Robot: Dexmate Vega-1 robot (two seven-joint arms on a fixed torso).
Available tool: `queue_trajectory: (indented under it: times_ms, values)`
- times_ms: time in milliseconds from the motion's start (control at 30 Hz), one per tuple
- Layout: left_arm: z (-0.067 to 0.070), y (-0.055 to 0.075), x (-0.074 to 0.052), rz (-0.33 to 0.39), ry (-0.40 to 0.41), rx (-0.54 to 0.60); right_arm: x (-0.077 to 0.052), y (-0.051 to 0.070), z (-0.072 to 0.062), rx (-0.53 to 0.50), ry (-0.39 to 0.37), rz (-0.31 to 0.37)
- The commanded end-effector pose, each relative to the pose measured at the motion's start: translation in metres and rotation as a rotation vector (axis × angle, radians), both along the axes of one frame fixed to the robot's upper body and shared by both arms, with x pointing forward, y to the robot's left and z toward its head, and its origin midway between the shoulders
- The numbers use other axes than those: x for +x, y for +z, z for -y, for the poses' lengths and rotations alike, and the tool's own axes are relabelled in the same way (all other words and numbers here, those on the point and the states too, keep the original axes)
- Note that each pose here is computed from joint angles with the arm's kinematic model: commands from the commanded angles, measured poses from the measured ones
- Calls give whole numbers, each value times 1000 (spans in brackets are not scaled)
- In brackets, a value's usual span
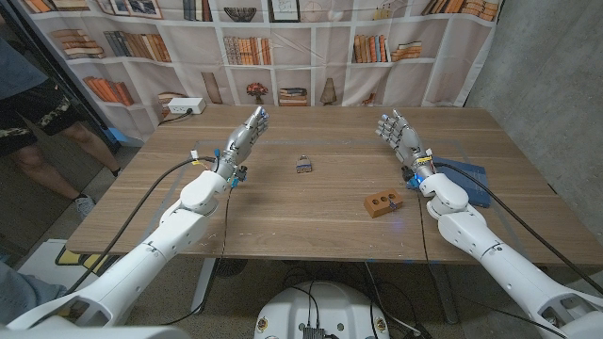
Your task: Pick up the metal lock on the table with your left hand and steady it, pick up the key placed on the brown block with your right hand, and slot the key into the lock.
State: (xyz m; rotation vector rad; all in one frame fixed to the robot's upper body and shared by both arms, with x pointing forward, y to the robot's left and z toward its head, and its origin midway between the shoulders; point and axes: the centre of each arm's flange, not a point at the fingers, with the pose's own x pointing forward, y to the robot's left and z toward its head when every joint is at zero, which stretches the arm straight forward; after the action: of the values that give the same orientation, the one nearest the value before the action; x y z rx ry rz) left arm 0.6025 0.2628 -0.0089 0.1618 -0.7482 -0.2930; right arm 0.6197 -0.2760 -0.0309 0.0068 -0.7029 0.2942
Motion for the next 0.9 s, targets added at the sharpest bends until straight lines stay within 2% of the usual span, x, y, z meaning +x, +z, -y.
queue_trajectory:
  times_ms: [33, 367, 500, 900]
  values:
    - [-1, 0, -7, 14, 20, 22, -21, -3, 3, -9, -19, 46]
    - [-9, -4, -15, 19, 57, 0, -40, -12, 9, -10, -50, 72]
    - [-12, -6, -17, 14, 69, -14, -48, -17, 10, -35, -89, 72]
    - [-14, -10, -19, -6, 98, -17, -63, -25, 10, -79, -79, 64]
